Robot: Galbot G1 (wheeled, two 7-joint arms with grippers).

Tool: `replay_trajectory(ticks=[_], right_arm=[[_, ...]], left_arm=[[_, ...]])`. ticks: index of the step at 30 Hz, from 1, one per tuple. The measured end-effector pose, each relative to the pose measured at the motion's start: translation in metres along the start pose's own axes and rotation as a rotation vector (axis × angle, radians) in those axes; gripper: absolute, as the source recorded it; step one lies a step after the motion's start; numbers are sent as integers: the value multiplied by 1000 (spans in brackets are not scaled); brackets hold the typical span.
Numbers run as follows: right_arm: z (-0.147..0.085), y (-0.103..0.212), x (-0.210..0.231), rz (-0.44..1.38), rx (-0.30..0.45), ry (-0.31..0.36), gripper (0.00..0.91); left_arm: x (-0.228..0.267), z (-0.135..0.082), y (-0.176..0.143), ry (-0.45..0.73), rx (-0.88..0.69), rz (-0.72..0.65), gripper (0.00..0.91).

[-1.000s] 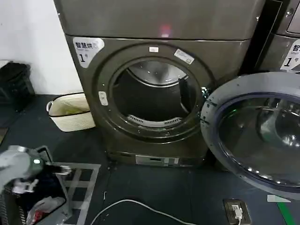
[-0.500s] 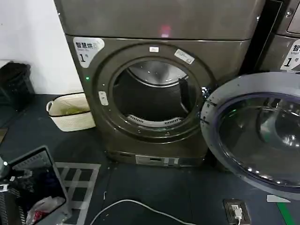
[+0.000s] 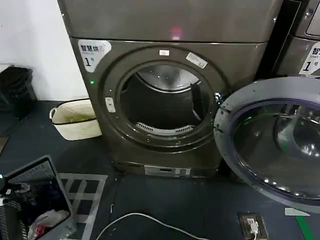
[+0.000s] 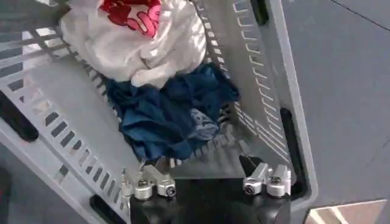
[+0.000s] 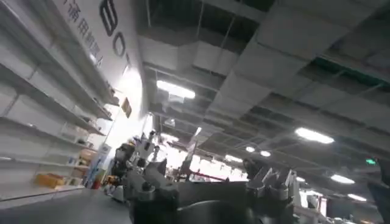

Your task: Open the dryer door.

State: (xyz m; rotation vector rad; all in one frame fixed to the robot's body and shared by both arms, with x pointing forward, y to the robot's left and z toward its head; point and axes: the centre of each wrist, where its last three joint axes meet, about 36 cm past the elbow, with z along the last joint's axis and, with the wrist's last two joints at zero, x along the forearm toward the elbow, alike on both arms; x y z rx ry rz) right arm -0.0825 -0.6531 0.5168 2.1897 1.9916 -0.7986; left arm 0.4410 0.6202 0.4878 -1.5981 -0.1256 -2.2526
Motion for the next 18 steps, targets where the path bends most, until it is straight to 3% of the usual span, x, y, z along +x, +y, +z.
replay_trajectory(ticks=[8,18], right_arm=[[5,6,2,-17,24,10,907],[7,10,5,-29,23,10,907]], left_arm=[[16,12,-7,22,44,-34,907],[18,13,-8,21,49,-39,907]])
